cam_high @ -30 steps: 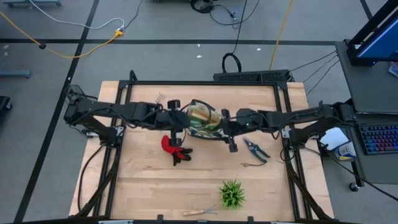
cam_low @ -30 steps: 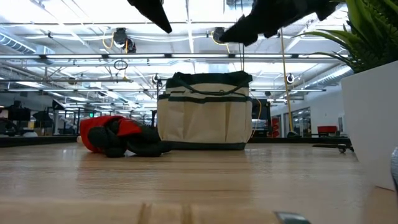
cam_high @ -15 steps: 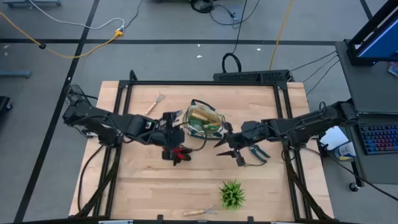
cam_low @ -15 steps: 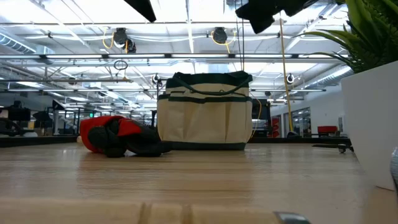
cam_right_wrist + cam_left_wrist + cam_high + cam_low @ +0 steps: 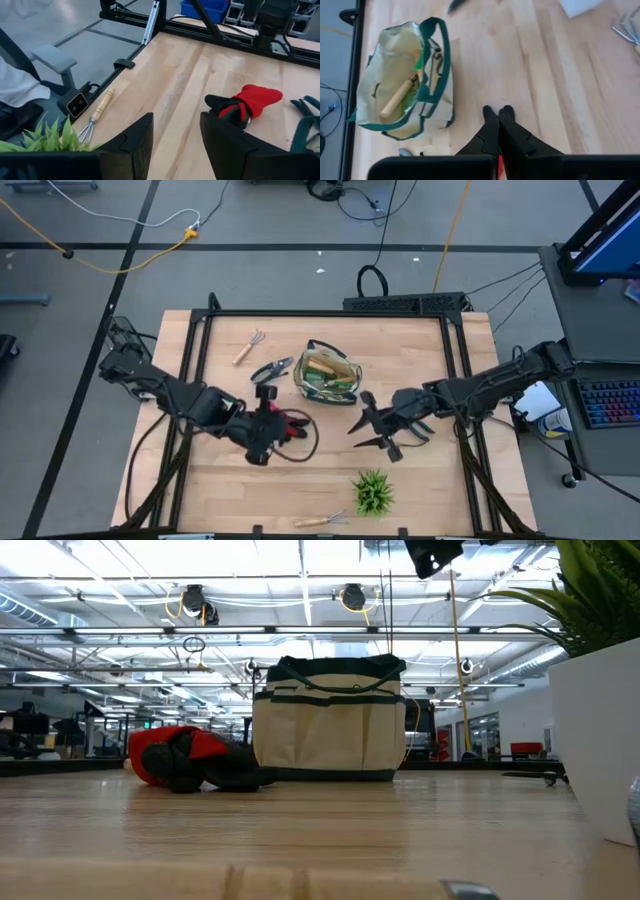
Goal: Pick & Place Garden tools in Gardening bag
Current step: Put the bottom brown hand rake into the gardening bag
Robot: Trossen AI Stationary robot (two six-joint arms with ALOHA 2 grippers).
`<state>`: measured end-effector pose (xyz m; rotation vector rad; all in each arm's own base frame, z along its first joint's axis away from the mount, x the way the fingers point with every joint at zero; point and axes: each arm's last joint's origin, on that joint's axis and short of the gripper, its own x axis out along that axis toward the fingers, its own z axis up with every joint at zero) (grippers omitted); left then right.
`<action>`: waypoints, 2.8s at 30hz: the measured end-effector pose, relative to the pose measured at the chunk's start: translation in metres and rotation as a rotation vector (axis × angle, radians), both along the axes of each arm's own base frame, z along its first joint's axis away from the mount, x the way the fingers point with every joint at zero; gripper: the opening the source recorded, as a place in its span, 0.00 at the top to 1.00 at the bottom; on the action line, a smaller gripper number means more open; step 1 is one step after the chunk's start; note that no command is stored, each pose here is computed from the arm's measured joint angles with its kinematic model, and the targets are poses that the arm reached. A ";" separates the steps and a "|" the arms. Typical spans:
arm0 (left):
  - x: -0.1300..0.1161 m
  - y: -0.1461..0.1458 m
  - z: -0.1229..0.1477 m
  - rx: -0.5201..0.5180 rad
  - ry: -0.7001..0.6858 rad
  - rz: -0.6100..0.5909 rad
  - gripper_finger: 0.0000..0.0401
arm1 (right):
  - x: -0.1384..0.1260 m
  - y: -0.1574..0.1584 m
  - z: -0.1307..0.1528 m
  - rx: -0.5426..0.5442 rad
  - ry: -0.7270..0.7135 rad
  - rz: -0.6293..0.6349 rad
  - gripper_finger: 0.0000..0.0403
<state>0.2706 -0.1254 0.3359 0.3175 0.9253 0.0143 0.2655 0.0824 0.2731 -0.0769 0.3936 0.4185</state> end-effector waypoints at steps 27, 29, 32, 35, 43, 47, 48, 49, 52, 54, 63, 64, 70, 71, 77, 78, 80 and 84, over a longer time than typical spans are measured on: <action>-0.018 -0.006 -0.004 0.039 0.113 -0.022 0.97 | 0.000 0.001 0.000 0.075 0.038 -0.029 0.61; -0.017 -0.007 -0.004 0.028 0.097 -0.024 0.96 | 0.000 0.001 0.000 0.089 0.043 -0.035 0.61; -0.012 -0.010 -0.010 0.009 0.055 -0.033 0.95 | 0.002 0.001 -0.001 0.118 0.042 -0.049 0.61; -0.010 -0.012 -0.022 -0.011 0.074 -0.070 0.97 | 0.008 0.003 -0.003 0.133 0.016 -0.046 0.61; -0.006 -0.016 -0.052 -0.075 0.059 -0.098 0.96 | 0.015 0.007 -0.008 0.138 0.007 -0.038 0.61; -0.001 -0.019 -0.065 -0.121 -0.008 -0.109 0.96 | 0.015 0.009 -0.008 0.139 0.004 -0.030 0.61; 0.001 -0.020 -0.068 -0.143 -0.029 -0.115 0.96 | 0.015 0.009 -0.008 0.139 0.003 -0.029 0.61; 0.003 -0.020 -0.071 -0.167 -0.045 -0.123 0.97 | 0.015 0.009 -0.008 0.139 -0.001 -0.029 0.61; 0.007 -0.022 -0.078 -0.253 -0.098 -0.141 0.99 | 0.015 0.009 -0.007 0.138 -0.002 -0.030 0.61; 0.010 -0.024 -0.080 -0.318 -0.150 -0.124 0.99 | 0.015 0.009 -0.008 0.137 0.001 -0.031 0.61; 0.011 -0.033 -0.083 -0.480 -0.200 -0.014 0.87 | 0.014 0.011 -0.009 0.134 0.015 -0.027 0.61; 0.011 -0.037 -0.085 -0.485 -0.198 -0.021 0.85 | 0.014 0.011 -0.009 0.137 0.017 -0.026 0.61; 0.017 -0.066 -0.109 -0.535 -0.159 -0.075 0.73 | 0.014 0.014 -0.007 0.181 0.010 -0.032 0.61; 0.017 -0.071 -0.114 -0.548 -0.157 -0.078 0.71 | 0.014 0.014 -0.006 0.184 0.005 -0.032 0.61; 0.024 -0.102 -0.147 -0.656 -0.152 -0.054 0.65 | 0.014 0.014 -0.006 0.171 -0.001 -0.026 0.61; 0.024 -0.108 -0.152 -0.666 -0.150 -0.059 0.65 | 0.014 0.014 -0.006 0.171 0.000 -0.026 0.61; 0.024 -0.119 -0.163 -0.703 -0.154 -0.068 0.65 | 0.014 0.014 -0.006 0.170 -0.001 -0.026 0.61; 0.024 -0.138 -0.185 -0.742 -0.169 -0.095 0.65 | 0.014 0.014 -0.006 0.169 -0.001 -0.026 0.61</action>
